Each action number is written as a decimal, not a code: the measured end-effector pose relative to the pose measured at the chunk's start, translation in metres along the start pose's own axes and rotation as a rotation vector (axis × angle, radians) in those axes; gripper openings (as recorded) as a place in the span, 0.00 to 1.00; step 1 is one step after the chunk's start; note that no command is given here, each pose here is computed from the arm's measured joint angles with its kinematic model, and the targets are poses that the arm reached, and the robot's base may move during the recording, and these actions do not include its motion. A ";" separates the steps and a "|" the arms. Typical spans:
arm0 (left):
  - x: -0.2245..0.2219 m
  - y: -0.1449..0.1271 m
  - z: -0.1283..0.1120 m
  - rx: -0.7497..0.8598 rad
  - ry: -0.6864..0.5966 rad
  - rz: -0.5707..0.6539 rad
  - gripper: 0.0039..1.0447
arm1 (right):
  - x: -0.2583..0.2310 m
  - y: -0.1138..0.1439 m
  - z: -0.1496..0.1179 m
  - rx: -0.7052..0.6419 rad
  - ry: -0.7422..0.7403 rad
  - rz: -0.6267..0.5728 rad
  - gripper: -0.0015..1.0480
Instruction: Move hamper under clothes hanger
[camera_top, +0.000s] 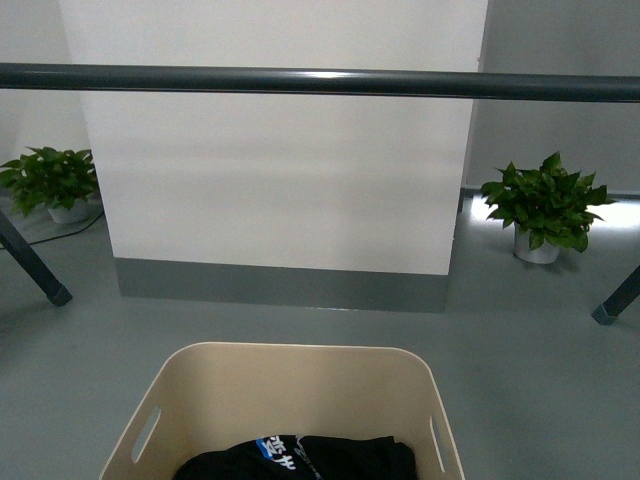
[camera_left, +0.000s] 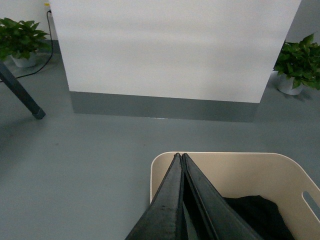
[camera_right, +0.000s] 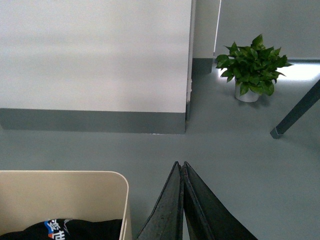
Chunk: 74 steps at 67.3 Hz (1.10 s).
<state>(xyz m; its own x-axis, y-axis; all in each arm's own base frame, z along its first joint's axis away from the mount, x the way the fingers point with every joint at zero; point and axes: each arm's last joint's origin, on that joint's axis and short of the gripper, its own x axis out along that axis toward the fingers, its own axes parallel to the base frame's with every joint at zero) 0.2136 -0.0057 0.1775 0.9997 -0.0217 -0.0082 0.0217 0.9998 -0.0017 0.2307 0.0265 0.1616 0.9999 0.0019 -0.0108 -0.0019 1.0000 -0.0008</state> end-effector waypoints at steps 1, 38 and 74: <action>-0.001 0.001 0.000 0.000 0.000 0.002 0.03 | -0.002 -0.001 0.000 0.000 0.000 0.000 0.02; -0.051 0.004 -0.015 0.000 0.003 0.019 0.03 | -0.058 -0.025 -0.001 0.001 0.007 0.002 0.02; -0.077 0.004 -0.009 0.000 -0.016 0.019 0.03 | -0.090 -0.026 0.000 0.001 0.001 -0.001 0.02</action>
<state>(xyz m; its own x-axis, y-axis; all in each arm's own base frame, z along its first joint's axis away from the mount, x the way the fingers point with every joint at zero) 0.1367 -0.0003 0.1688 1.0000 -0.0023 0.0074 0.0023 1.0000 -0.0013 0.1410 0.0003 0.1631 0.9999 0.0008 -0.0116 -0.0008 1.0000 0.0002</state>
